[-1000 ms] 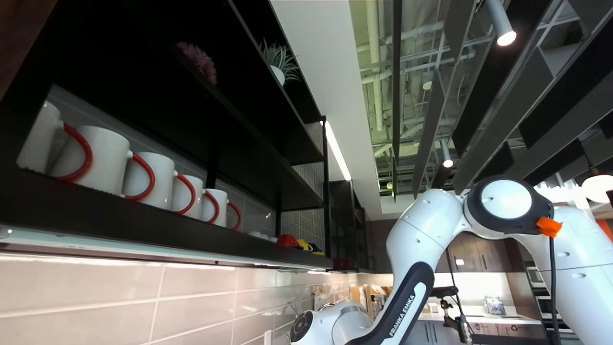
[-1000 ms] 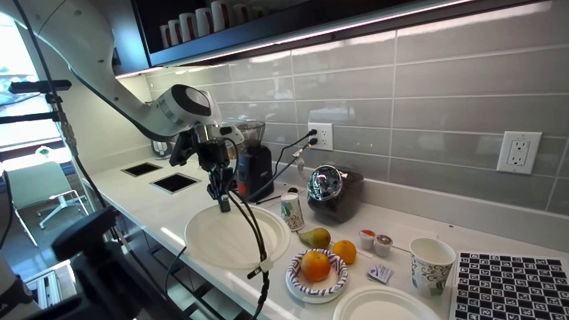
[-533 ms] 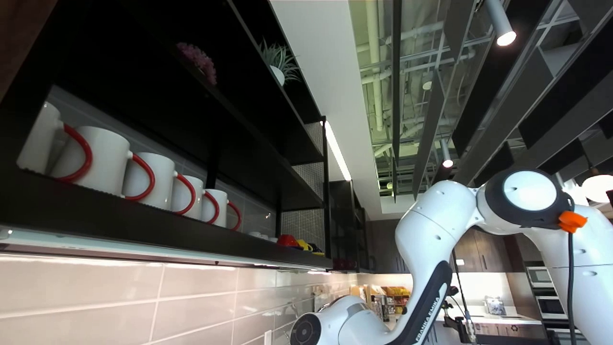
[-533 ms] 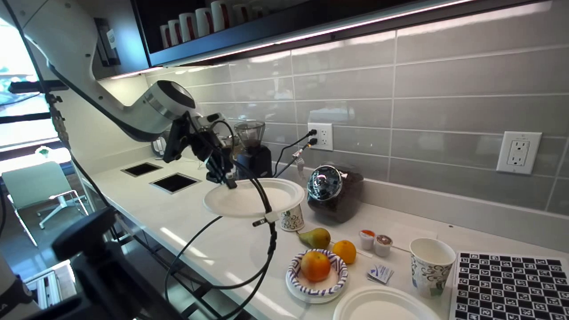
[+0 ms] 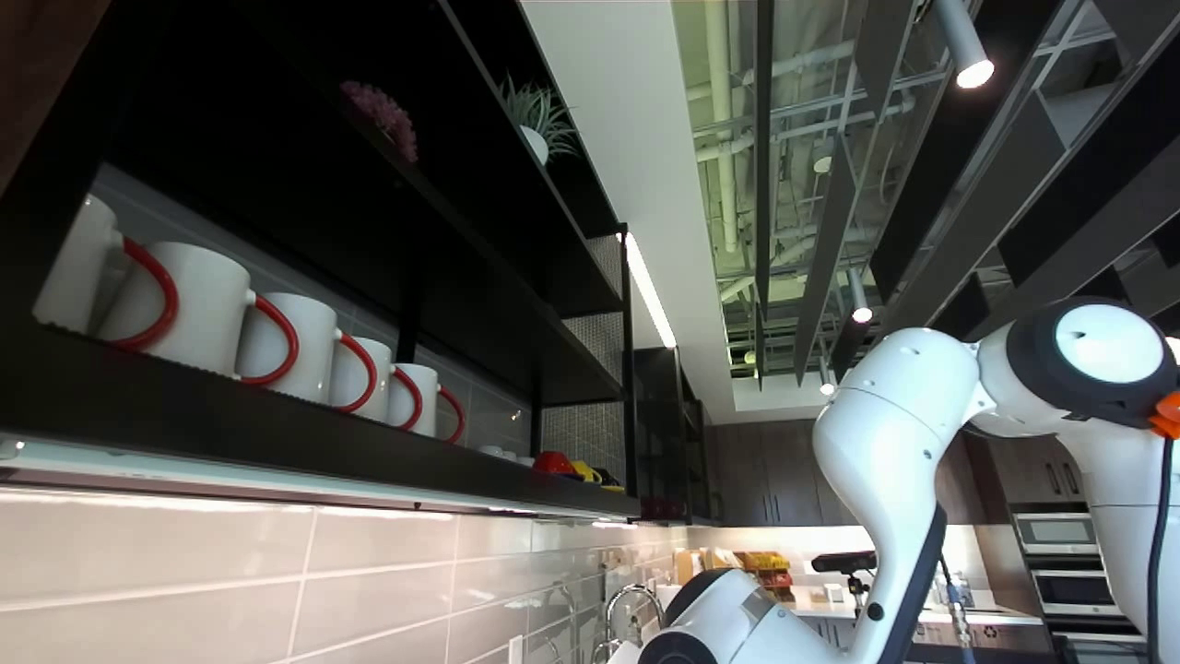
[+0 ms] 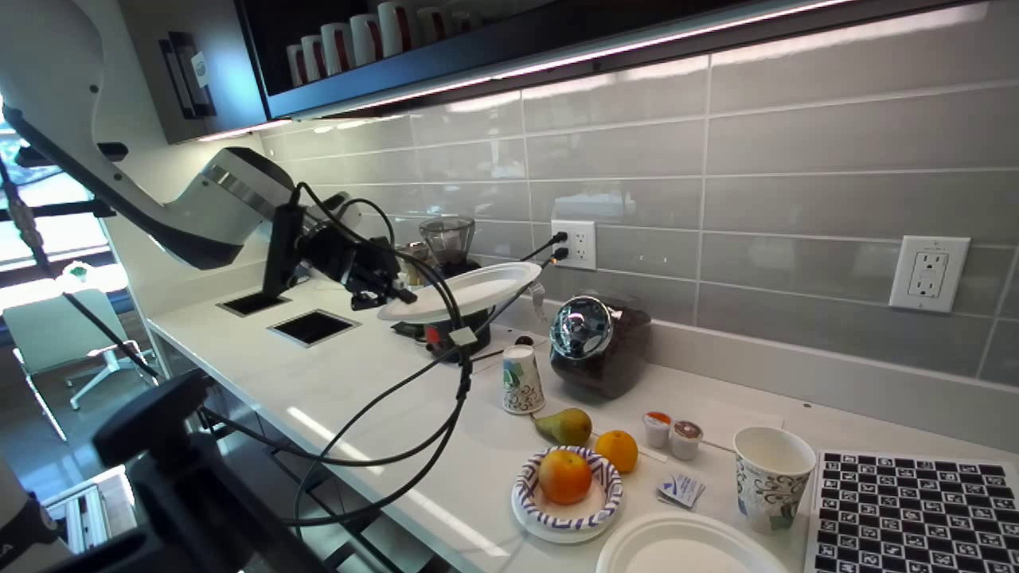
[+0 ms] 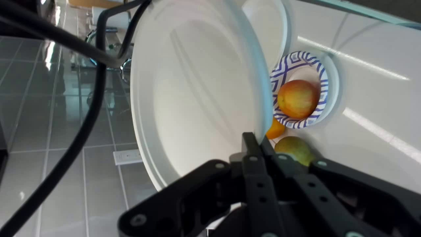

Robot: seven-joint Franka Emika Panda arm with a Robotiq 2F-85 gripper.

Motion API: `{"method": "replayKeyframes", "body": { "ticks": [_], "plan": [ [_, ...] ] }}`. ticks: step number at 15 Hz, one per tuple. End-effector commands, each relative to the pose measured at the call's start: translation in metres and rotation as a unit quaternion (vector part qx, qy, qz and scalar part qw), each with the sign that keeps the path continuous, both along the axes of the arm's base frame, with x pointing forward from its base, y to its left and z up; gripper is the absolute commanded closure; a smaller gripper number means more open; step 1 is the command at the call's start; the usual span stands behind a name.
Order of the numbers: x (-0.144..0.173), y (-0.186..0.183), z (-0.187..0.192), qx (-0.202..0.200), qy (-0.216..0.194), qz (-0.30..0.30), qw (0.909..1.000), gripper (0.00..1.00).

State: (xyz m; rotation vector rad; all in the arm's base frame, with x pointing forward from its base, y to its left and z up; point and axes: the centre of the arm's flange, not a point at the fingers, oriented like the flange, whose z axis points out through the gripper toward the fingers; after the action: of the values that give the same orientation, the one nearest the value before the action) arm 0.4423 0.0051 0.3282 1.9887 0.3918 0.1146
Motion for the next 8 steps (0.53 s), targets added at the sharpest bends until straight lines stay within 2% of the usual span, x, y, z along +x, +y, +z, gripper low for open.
{"method": "replayKeyframes", "body": {
  "ticks": [1, 5, 8],
  "plan": [
    [-0.035, -0.003, 0.018, -0.024, -0.031, 0.089, 0.9952, 0.99],
    [-0.046, 0.004, 0.039, -0.046, -0.049, 0.184, 0.9806, 0.99],
    [-0.057, 0.012, 0.053, -0.062, -0.064, 0.254, 0.963, 0.99]
  ]
}}
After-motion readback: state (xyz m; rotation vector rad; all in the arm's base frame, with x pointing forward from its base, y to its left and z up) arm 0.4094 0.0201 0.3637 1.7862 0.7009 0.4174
